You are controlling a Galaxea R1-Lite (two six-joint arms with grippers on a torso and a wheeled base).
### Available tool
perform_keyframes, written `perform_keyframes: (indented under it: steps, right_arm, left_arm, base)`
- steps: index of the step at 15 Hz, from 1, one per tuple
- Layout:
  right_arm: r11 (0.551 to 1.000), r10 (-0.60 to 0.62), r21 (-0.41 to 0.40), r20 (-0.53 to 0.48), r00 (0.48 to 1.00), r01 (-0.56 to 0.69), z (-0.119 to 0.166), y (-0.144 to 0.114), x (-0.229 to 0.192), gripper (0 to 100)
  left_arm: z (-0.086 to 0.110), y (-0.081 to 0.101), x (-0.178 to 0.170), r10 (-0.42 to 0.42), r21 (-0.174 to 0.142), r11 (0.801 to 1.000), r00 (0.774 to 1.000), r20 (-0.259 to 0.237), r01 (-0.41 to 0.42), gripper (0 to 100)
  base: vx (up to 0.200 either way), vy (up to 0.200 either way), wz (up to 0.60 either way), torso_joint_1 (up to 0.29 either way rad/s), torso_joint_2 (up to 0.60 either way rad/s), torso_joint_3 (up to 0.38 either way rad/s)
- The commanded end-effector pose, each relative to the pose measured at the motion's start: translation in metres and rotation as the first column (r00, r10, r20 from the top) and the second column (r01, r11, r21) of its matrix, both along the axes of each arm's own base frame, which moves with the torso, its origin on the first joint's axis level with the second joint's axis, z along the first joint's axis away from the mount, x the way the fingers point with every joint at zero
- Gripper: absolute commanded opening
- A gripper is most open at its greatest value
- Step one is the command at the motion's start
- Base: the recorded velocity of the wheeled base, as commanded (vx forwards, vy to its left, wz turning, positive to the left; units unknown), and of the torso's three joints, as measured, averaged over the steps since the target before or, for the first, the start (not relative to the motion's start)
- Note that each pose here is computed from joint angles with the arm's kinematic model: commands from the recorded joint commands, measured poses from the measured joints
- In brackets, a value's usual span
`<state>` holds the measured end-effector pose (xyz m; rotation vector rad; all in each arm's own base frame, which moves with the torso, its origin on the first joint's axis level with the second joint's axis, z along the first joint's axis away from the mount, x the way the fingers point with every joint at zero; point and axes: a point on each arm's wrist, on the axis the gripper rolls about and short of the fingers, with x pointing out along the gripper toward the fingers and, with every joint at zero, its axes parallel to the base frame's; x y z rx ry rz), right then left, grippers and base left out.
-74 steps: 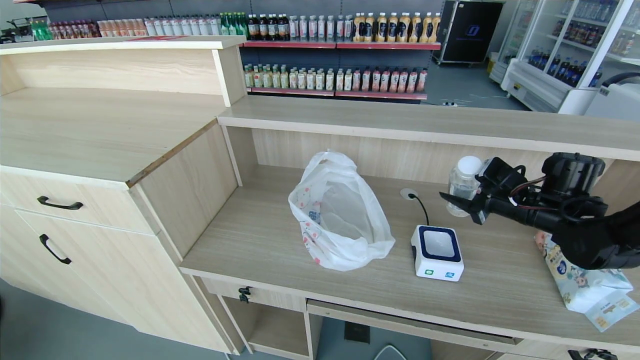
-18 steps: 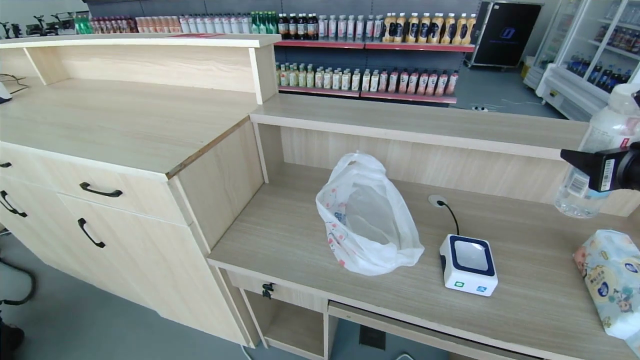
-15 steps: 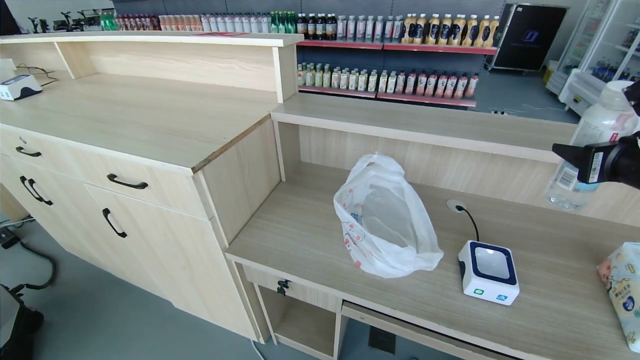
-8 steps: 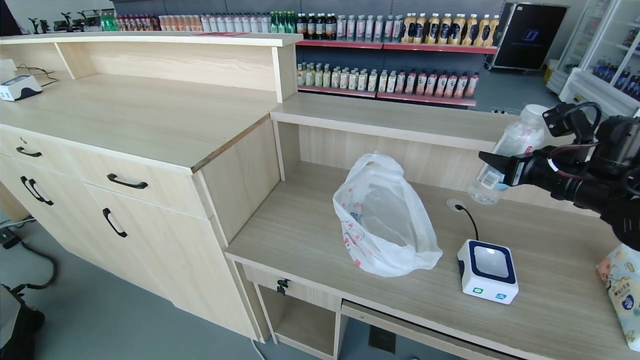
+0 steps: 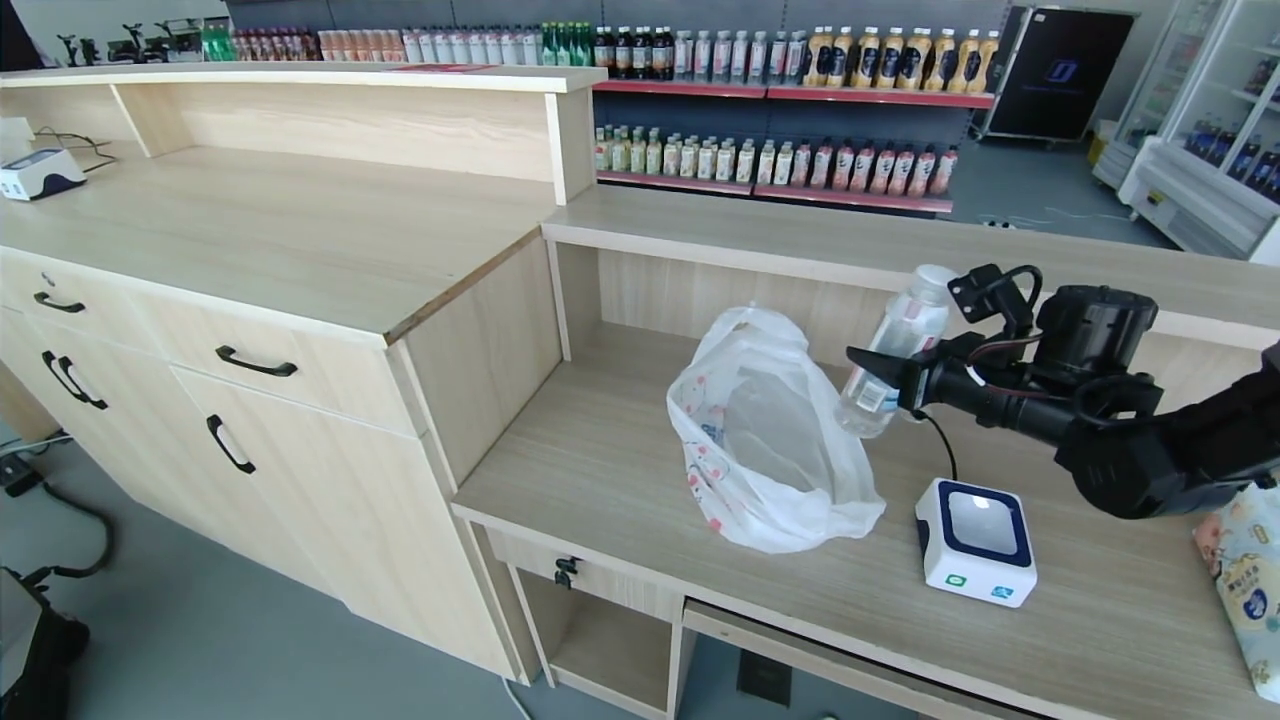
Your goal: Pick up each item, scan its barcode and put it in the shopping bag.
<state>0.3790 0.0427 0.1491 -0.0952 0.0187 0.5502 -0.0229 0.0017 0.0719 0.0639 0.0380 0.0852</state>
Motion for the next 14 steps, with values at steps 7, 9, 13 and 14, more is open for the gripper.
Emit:
perform_keyframes:
  steps: [7,9,13,14]
  right_arm:
    - [0.999,0.042,-0.002,0.006,0.999,-0.042,-0.051,0.016,0.041,0]
    - [0.999,0.042,-0.001,0.021,0.999,-0.042,-0.058,0.017,0.046,0]
    - [0.999,0.042,0.0,0.038,0.998,-0.042,-0.065,0.018,0.054,0]
    - [0.999,0.042,0.0,0.039,0.998,-0.042,-0.067,0.018,0.057,0]
  left_arm:
    - [0.0,0.0,0.0,0.001,0.0,1.0,1.0,0.0,-0.001,100]
    - [0.0,0.0,0.0,0.001,0.0,1.0,1.0,0.0,-0.001,100]
    - [0.0,0.0,0.0,0.001,0.0,1.0,1.0,0.0,-0.001,100]
    - [0.0,0.0,0.0,0.001,0.0,1.0,1.0,0.0,-0.001,100]
  base:
    - [0.0,0.0,0.0,0.0,0.0,0.0]
    - [0.0,0.0,0.0,0.0,0.0,0.0]
    - [0.0,0.0,0.0,0.0,0.0,0.0]
    - [0.0,0.0,0.0,0.0,0.0,0.0]
